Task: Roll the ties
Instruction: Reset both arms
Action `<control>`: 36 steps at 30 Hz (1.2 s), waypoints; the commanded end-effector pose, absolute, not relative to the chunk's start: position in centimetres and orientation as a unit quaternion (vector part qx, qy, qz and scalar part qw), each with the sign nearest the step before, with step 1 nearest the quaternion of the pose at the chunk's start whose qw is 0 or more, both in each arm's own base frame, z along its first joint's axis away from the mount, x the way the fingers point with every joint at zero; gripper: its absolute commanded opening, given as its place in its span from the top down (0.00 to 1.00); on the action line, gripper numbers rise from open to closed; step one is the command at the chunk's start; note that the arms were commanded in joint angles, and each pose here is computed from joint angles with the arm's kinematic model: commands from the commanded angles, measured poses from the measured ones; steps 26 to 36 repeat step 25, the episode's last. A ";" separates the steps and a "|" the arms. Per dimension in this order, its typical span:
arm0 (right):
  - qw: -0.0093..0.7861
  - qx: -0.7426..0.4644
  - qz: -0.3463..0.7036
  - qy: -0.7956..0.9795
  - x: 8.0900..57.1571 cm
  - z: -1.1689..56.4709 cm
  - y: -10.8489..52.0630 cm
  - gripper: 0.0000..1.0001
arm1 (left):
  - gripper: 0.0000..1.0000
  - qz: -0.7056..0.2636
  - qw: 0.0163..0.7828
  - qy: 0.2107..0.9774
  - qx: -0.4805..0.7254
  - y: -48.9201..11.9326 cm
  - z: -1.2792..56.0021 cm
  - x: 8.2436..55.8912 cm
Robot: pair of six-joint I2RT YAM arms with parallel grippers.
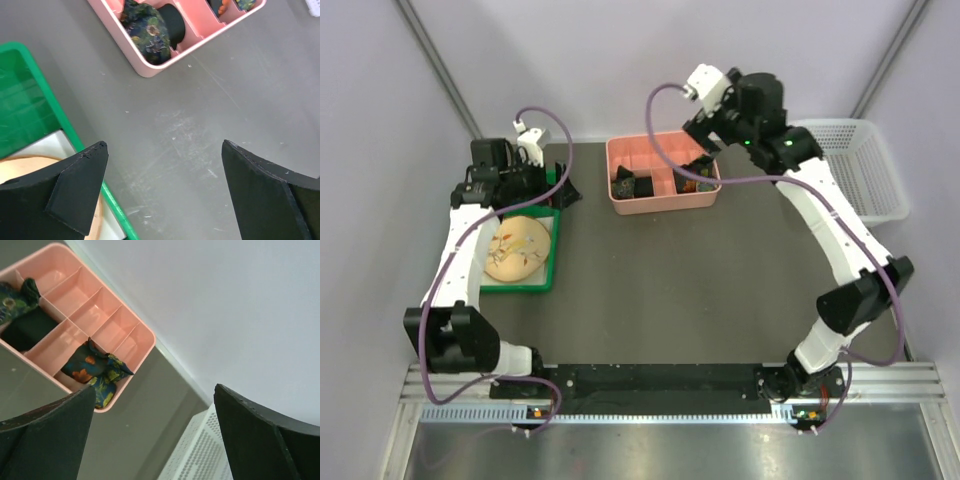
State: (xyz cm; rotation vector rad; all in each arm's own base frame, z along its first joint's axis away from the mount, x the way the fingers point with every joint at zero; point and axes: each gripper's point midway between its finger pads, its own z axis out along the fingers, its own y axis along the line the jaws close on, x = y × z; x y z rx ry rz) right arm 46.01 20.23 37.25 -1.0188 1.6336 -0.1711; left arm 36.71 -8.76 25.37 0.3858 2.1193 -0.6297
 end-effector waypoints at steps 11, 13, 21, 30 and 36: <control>0.387 -0.101 0.118 0.909 34.3 23.0 6.9 0.01 | 0.01 -0.121 0.378 0.898 0.188 -14.0 18.8 39.3; 0.360 -0.087 0.123 0.921 32.2 19.6 6.0 0.01 | 0.01 -0.129 0.358 0.906 0.187 -15.0 17.0 38.8; 0.336 -0.096 0.172 0.921 29.3 13.8 7.6 0.01 | 0.01 -0.132 0.292 0.931 0.175 -15.1 12.0 37.9; 0.332 -0.104 0.178 0.921 30.0 13.6 7.9 0.01 | 0.01 -0.126 0.293 0.931 0.177 -15.0 12.1 38.4; 0.332 -0.104 0.178 0.921 30.0 13.6 7.9 0.01 | 0.01 -0.126 0.293 0.931 0.177 -15.0 12.1 38.4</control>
